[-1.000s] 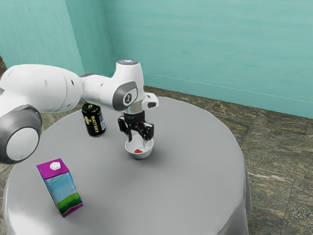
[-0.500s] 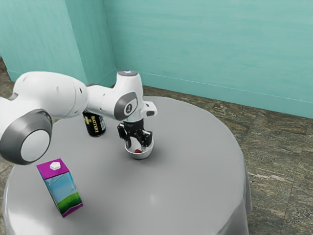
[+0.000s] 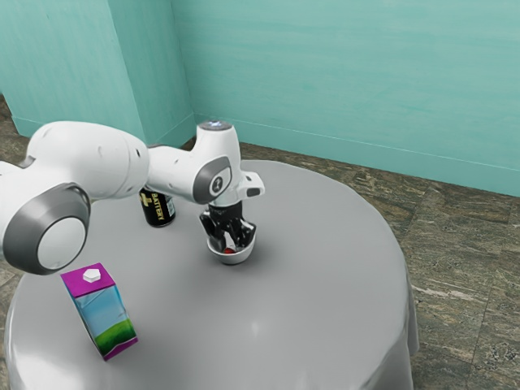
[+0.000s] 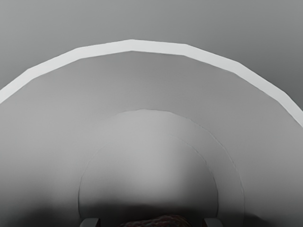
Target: Take strawberry from the bowl
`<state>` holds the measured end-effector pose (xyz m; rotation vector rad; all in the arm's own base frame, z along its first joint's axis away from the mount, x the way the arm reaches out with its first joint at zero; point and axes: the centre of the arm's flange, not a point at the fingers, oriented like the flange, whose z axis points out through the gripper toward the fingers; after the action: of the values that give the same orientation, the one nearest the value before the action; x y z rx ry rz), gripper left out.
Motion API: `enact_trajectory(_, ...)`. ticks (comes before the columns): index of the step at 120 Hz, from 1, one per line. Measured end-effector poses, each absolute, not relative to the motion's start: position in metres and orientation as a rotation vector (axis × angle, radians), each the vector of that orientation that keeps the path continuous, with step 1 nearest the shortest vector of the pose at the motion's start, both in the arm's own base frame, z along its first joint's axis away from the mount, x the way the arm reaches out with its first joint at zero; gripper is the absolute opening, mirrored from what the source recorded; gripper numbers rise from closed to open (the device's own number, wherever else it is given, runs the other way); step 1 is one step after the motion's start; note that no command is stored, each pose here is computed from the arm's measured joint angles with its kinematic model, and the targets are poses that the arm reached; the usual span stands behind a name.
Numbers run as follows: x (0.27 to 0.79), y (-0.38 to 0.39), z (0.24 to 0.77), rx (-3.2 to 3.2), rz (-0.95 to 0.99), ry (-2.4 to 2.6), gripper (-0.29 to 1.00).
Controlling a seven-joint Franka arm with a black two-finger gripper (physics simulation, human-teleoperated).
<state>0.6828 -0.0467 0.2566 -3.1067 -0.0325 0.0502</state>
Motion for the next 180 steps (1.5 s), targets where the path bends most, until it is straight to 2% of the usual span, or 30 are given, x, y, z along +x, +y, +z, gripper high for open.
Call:
enact_trajectory(63,0.685,-0.047,0.264,-3.108,0.019,-0.053,0.07)
enact_trajectory(108,0.688,-0.059,0.326,-3.122,-0.119,-0.051,0.02)
enact_trajectory(136,0.690,-0.109,0.346,-3.156,-0.178,0.039,0.00)
enact_trajectory(180,0.711,-0.194,0.314,-3.218,-0.191,0.175,-0.04)
